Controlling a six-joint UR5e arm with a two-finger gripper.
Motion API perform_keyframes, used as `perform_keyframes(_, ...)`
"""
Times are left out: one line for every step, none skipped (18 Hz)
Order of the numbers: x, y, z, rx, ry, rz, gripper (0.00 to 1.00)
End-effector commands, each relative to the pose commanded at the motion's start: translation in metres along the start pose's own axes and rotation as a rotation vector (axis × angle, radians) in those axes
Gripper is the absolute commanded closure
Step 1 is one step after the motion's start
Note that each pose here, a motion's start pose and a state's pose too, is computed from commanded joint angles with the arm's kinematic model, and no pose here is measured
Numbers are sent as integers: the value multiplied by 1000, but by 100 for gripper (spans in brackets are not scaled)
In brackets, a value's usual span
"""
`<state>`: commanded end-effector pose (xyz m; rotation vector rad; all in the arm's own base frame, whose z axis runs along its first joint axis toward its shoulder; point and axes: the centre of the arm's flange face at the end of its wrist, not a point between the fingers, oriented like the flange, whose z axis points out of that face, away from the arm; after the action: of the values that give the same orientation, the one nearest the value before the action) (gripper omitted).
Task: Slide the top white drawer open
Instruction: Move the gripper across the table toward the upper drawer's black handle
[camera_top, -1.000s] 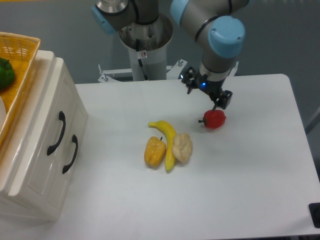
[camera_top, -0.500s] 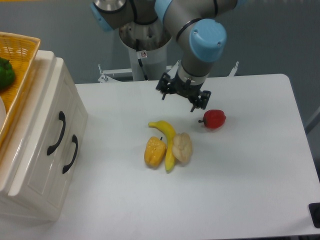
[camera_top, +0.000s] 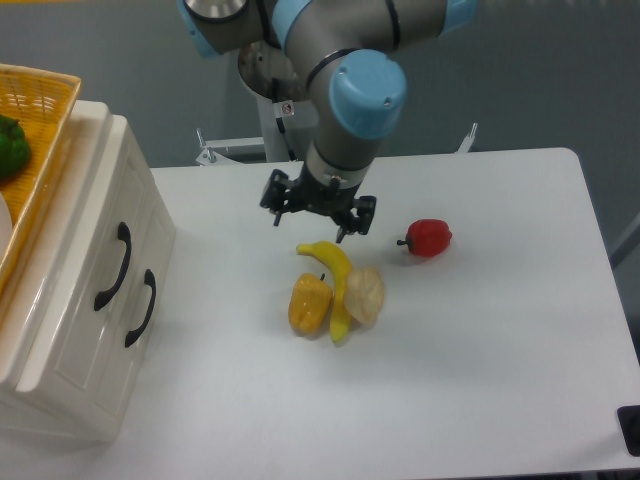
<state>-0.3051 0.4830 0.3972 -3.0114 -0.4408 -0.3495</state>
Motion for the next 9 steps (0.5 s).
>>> perform_keyframes(7,-3,-1,1,-2,5,0)
perform_keyframes(14,-5,0,1,1,4,0)
perform_keyframes(19,-7,3,-2,3,-3,0)
perform_keyframes(23,-8,4,-3,5,-8,0)
perform_keyframes(24,-8,3,-2,5,-18,0)
perform_keyframes(28,-10,4,0,11,-25,0)
perform_keyframes(32,-13,5,3,21,-34,0)
perform_keyframes(33,-16,4,11,32,-62,0)
perform_keyframes(35,-18,3,21,47,-92,0)
